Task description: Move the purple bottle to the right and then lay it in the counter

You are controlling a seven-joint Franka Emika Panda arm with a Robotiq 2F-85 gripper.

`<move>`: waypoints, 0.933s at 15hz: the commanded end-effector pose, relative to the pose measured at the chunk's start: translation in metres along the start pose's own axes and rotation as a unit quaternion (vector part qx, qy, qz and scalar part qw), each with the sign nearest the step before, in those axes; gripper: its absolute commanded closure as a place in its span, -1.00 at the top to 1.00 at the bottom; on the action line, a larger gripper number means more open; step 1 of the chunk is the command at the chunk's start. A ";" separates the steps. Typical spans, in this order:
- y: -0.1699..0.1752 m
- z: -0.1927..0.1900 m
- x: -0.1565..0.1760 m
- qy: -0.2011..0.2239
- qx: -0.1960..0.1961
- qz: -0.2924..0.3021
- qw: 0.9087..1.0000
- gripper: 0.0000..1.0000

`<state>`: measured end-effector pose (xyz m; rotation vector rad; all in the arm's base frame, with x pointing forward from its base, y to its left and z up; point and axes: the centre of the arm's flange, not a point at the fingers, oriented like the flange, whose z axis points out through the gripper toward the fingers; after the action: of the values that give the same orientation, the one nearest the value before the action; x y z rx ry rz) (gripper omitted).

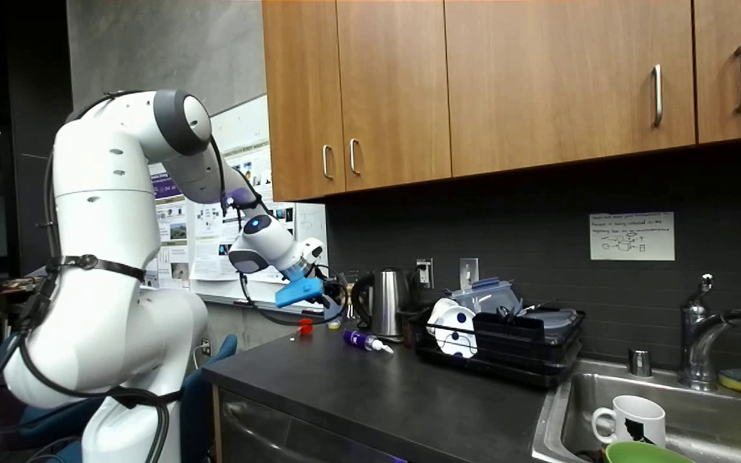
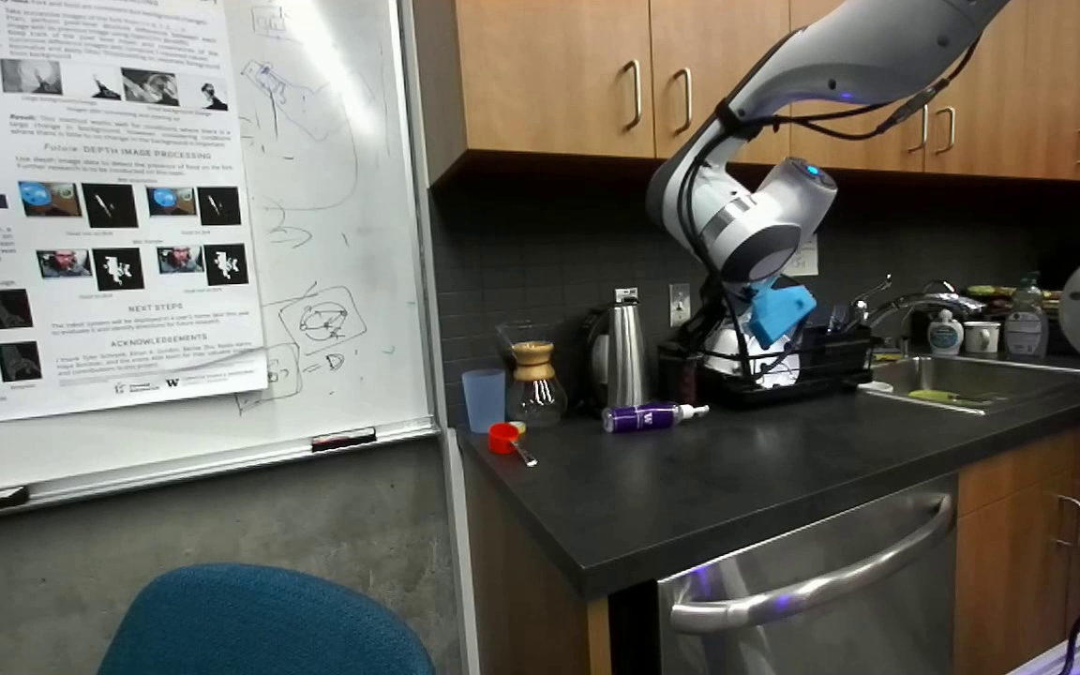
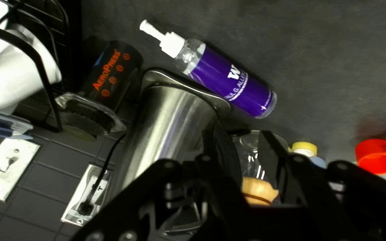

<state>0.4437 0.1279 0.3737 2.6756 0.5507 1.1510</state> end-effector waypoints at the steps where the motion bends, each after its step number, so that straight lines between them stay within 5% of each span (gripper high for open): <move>1: -0.004 0.000 0.000 0.001 0.005 -0.008 1.000 -0.11; 3: -0.008 -0.001 0.001 0.002 0.008 -0.015 1.000 0.12; 14: -0.008 0.000 0.001 0.001 0.012 -0.017 1.000 0.13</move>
<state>0.4416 0.1357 0.3718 2.6743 0.6107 1.1455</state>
